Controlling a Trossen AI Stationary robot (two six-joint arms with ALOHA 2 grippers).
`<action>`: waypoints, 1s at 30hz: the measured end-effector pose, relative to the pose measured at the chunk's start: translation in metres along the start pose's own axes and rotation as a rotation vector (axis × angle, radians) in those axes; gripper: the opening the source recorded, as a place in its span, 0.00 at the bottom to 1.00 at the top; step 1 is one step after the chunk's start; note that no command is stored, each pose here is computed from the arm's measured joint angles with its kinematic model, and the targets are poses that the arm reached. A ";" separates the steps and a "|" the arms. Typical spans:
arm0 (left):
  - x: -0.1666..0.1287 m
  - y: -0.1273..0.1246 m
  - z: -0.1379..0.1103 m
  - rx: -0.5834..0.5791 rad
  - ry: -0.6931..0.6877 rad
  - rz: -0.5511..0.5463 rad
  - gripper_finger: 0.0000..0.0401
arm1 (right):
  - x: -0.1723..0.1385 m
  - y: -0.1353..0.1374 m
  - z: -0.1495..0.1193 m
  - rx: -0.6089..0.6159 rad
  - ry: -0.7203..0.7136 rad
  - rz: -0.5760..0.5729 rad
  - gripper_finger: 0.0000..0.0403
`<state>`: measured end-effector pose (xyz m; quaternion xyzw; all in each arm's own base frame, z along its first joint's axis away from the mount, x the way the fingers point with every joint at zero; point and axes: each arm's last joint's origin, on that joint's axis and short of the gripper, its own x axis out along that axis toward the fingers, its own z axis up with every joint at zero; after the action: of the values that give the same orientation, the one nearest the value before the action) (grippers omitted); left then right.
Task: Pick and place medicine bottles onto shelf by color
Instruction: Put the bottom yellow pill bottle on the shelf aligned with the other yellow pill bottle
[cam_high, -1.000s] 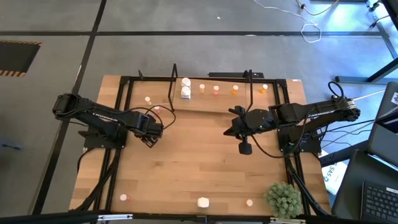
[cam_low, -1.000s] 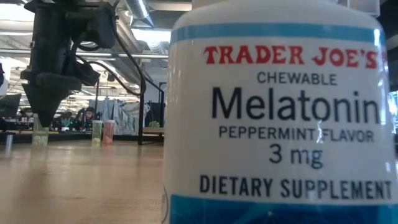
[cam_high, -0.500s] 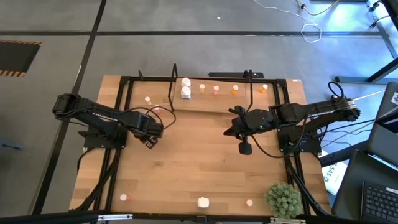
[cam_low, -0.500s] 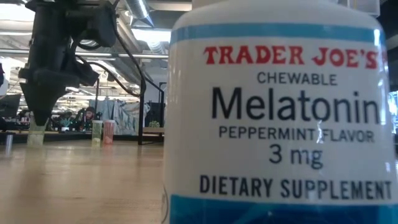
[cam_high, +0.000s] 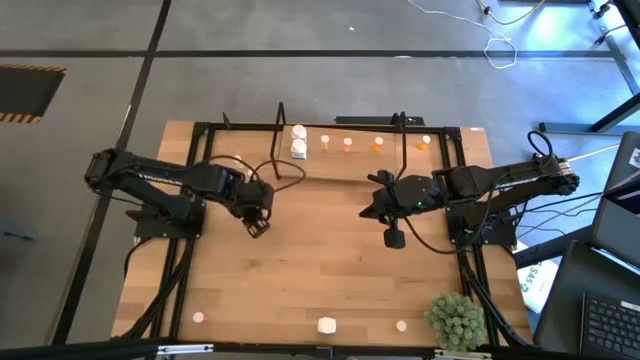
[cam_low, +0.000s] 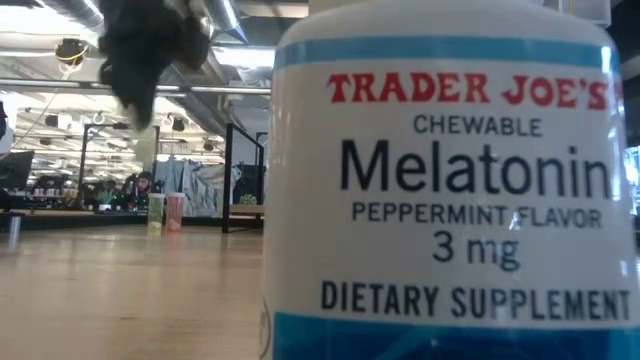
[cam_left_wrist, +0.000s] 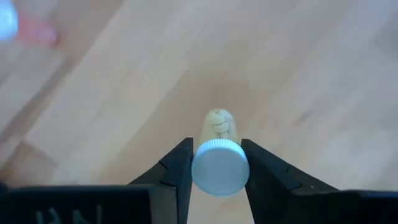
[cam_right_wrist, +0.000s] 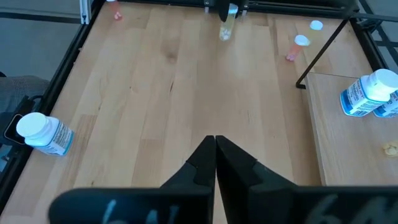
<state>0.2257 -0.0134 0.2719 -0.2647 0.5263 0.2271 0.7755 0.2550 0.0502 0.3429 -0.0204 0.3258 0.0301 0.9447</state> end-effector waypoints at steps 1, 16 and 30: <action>-0.007 -0.003 0.004 0.016 -0.021 -0.019 0.27 | 0.000 0.000 0.000 0.000 0.001 0.000 0.04; -0.051 -0.028 0.068 0.213 -0.208 -0.062 0.27 | 0.000 0.000 0.003 -0.024 -0.027 0.000 0.06; -0.049 -0.043 0.126 0.318 -0.238 -0.069 0.27 | 0.000 -0.007 0.001 -0.040 -0.012 -0.078 0.31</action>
<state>0.3234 0.0327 0.3640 -0.1280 0.4507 0.1441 0.8717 0.2566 0.0438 0.3438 -0.0519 0.3187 0.0000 0.9464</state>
